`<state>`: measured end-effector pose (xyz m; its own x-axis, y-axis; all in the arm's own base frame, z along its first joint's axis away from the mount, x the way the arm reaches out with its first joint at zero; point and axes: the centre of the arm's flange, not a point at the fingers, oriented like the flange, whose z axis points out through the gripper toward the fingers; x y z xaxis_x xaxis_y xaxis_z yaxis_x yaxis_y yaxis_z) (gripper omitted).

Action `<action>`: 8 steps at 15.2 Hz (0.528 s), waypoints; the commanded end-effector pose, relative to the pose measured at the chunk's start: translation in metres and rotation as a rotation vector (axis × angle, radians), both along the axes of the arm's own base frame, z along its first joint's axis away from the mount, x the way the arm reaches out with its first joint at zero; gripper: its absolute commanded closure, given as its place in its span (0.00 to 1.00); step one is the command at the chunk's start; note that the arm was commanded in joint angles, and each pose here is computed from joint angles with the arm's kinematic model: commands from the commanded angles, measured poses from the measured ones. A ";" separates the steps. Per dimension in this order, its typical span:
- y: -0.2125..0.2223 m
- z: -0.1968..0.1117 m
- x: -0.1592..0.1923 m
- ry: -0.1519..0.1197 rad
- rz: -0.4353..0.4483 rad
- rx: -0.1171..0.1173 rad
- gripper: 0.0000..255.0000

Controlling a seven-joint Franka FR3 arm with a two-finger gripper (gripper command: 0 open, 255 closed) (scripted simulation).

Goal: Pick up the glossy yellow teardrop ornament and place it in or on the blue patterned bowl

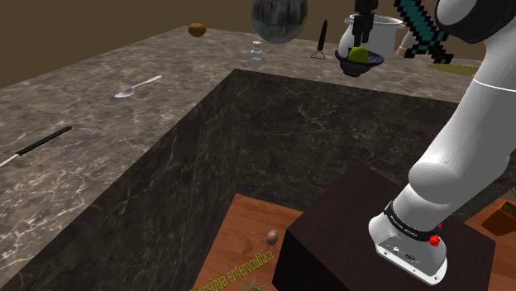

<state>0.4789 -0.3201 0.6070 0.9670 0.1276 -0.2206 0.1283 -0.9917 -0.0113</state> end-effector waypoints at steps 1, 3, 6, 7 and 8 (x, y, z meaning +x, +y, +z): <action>-0.002 -0.009 0.000 -0.001 0.016 0.007 0.00; -0.002 -0.020 -0.002 -0.001 0.016 0.007 0.00; -0.002 -0.033 -0.005 -0.001 0.016 0.007 0.00; -0.002 -0.033 -0.005 -0.001 0.016 0.007 0.00; -0.002 -0.033 -0.005 -0.001 0.016 0.007 0.00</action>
